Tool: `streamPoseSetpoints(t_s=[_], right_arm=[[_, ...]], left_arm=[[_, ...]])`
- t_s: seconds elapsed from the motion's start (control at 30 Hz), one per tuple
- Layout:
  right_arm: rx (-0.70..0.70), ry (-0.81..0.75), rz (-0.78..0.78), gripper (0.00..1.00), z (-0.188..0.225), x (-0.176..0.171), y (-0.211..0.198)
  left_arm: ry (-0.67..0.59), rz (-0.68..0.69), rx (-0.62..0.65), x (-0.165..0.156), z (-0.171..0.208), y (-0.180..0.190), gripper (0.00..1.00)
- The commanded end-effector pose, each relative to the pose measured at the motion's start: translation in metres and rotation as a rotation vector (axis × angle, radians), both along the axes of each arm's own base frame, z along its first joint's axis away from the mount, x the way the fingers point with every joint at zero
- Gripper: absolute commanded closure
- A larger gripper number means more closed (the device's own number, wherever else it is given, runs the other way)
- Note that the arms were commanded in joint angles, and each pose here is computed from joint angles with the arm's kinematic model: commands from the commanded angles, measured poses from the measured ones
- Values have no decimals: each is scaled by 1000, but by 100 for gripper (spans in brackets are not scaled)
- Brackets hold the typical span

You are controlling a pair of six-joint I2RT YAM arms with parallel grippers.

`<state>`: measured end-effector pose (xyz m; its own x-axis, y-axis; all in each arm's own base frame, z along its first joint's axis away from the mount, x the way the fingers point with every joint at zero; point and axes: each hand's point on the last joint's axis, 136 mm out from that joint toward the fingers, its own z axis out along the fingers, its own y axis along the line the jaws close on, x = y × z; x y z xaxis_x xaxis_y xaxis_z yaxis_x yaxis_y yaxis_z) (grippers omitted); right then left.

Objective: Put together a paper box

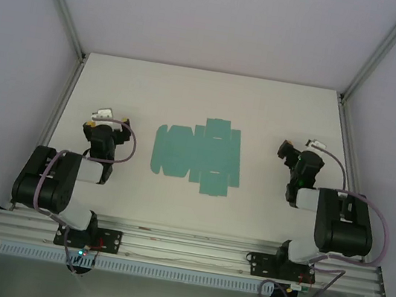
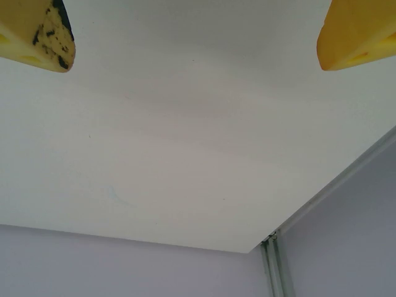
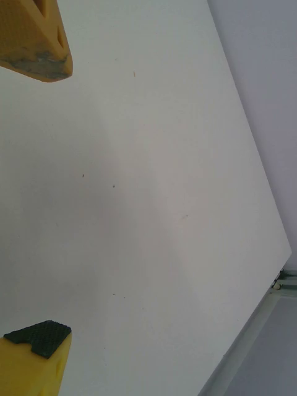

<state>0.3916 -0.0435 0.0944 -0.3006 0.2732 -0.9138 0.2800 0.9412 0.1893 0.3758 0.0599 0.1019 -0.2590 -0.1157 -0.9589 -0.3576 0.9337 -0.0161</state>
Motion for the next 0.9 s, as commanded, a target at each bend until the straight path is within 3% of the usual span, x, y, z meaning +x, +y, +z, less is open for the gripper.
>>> streamPoseSetpoints(t_s=[0.0,0.7,0.87], right_arm=[[-10,-3,8,0,3,-1,1],[-8,-6,7,0,3,-2,1],[-8,18,-5,0,21,0,0]], left_arm=[[-32,-8,4,1,6,-1,0],[-20,-52,7,5,5,-7,0],[2,-19,3,7,29,-2,0]])
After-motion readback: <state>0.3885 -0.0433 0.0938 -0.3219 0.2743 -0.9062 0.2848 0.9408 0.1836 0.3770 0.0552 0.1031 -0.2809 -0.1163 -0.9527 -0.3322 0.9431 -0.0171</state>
